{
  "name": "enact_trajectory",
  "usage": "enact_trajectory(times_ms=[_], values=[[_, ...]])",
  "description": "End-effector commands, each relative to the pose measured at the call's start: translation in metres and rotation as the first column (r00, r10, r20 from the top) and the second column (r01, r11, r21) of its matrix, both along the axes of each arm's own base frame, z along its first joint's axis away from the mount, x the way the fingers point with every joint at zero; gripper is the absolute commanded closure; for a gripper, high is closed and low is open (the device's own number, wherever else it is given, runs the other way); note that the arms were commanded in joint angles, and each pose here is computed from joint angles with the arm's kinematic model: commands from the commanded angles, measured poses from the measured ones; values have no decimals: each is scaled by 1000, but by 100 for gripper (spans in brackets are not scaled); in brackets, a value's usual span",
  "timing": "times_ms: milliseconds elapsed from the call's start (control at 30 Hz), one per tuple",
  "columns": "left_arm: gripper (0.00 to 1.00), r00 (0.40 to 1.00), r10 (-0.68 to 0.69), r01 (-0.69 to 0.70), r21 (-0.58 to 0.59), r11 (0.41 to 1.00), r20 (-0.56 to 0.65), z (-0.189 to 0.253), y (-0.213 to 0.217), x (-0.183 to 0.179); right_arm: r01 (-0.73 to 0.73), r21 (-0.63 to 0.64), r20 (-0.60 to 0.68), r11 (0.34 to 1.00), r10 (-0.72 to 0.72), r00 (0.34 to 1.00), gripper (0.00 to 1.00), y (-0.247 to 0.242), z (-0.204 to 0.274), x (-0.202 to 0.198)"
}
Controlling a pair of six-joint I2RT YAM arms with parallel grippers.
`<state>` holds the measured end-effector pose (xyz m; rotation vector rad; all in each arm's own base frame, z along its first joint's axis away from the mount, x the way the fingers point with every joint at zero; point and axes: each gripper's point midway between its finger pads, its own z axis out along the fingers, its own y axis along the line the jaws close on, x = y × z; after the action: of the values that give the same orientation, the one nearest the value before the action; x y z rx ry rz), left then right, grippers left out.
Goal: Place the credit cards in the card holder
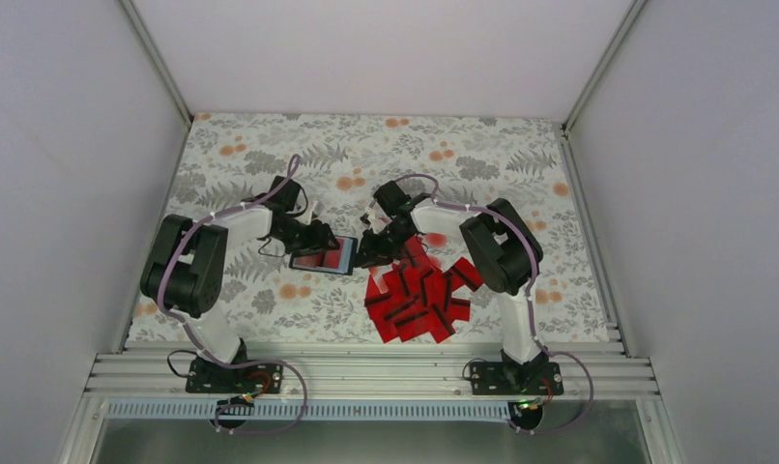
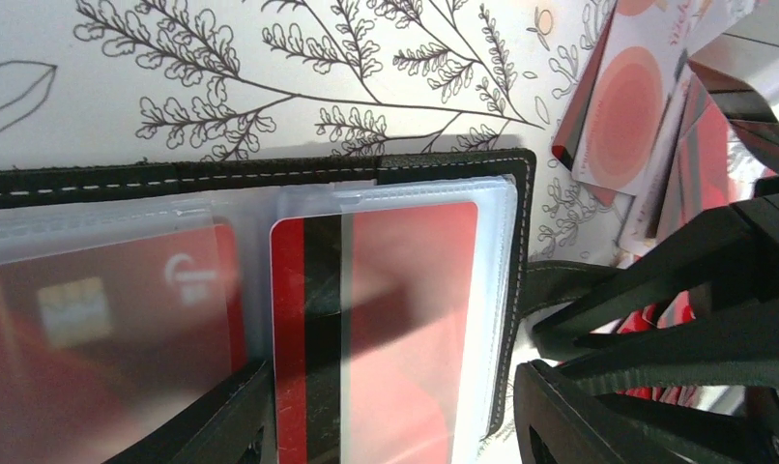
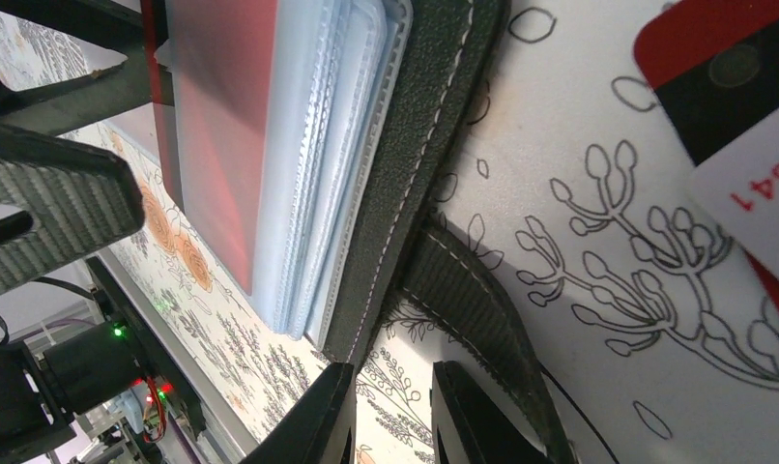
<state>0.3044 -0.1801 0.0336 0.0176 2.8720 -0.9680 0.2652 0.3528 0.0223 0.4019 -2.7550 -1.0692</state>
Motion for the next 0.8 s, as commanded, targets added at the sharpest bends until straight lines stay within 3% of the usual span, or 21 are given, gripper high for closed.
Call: enact_trajectory(times_ms=[0, 400, 767], values=[[40, 999, -16, 11, 123, 992, 37, -1, 9, 6, -1, 8, 30, 1000, 1, 1000, 79, 7, 7, 3], [46, 997, -70, 62, 213, 975, 32, -9, -10, 3, 6, 27, 17, 1000, -6, 1000, 79, 15, 5, 7], [47, 998, -63, 62, 304, 951, -7, -7, -26, -2, 8, 41, 13, 999, -8, 1000, 81, 20, 4, 11]])
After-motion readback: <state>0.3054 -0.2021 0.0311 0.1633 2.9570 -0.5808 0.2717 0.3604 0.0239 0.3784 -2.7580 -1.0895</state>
